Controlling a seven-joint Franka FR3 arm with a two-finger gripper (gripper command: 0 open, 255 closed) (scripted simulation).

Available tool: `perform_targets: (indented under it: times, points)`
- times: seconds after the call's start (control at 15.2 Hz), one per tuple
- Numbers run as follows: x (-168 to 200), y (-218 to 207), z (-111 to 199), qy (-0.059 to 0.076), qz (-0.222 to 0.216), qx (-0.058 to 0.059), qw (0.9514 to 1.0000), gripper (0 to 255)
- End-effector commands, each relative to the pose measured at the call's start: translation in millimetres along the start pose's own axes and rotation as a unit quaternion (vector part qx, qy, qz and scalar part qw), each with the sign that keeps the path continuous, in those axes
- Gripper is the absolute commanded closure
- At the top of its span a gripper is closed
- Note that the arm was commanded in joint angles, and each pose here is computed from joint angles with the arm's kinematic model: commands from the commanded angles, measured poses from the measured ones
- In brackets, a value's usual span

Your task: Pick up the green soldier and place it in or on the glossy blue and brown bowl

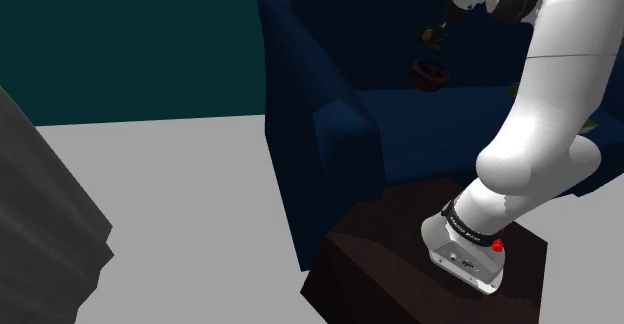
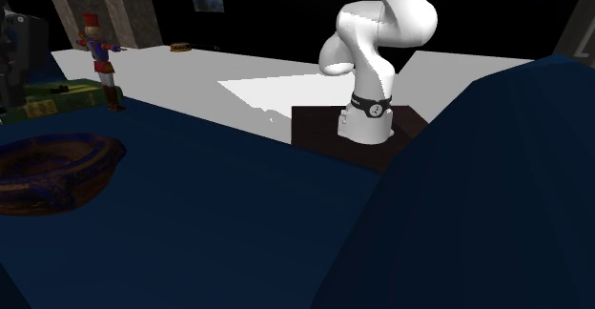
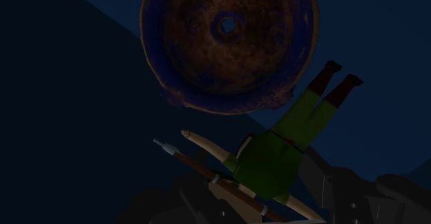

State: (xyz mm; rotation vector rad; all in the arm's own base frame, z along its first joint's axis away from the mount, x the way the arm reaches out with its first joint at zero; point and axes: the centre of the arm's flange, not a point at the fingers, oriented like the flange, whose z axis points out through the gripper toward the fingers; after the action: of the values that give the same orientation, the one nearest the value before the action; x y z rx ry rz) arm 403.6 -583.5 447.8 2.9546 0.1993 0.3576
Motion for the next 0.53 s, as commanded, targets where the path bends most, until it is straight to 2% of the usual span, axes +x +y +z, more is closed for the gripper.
perform_targets:
  times: [0.0, 0.13, 0.46]
  points:
    - [-18, 23, -3, 0.000, -0.001, 0.000, 1.0000, 255]
    - [-36, 45, -3, 0.000, -0.001, 0.000, 1.0000, 255]
    - [-42, 40, 22, 0.000, -0.001, 0.000, 1.0000, 255]
